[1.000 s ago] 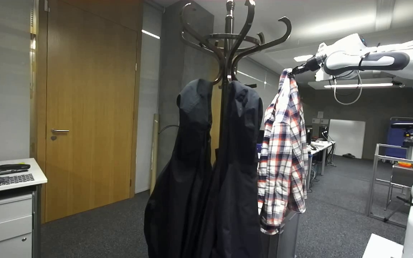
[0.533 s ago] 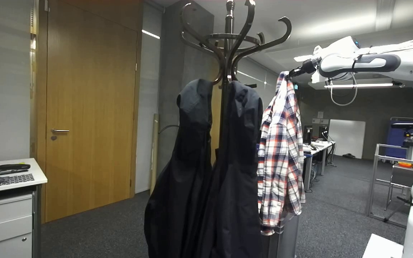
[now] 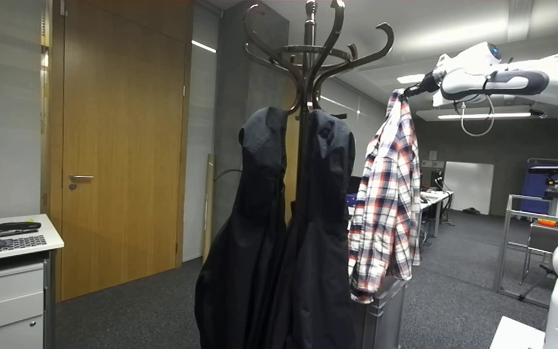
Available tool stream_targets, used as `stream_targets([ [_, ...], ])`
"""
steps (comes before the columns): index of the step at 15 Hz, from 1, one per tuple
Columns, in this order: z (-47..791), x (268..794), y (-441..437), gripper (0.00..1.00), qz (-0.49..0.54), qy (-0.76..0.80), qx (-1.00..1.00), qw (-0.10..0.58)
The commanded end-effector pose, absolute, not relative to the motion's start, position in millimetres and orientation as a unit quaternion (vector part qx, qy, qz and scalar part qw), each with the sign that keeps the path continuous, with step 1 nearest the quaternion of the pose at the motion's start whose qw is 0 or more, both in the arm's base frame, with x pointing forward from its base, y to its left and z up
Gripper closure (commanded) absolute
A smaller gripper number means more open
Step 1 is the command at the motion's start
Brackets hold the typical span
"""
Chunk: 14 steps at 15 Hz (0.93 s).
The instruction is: Put the shirt inside the grey object
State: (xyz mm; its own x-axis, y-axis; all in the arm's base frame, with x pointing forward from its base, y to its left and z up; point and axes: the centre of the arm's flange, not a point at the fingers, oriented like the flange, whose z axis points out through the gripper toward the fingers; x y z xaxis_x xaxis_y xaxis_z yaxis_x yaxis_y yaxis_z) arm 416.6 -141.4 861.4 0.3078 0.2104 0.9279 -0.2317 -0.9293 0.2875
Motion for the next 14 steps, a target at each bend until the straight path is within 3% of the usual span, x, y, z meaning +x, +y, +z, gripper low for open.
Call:
stream_targets([
  [1, 900, 387, -152, 0.93, 0.598, -0.029, 0.770, 0.218],
  [6, 906, 376, -162, 0.93, 0.592, -0.036, 0.773, 0.223],
  [9, 892, 387, -150, 0.93, 0.581, -0.020, 0.793, 0.182],
  [10, 879, 386, -159, 0.70, 0.571, -0.027, 0.796, 0.199],
  [14, 876, 392, -149, 0.70, 0.567, -0.016, 0.802, 0.188],
])
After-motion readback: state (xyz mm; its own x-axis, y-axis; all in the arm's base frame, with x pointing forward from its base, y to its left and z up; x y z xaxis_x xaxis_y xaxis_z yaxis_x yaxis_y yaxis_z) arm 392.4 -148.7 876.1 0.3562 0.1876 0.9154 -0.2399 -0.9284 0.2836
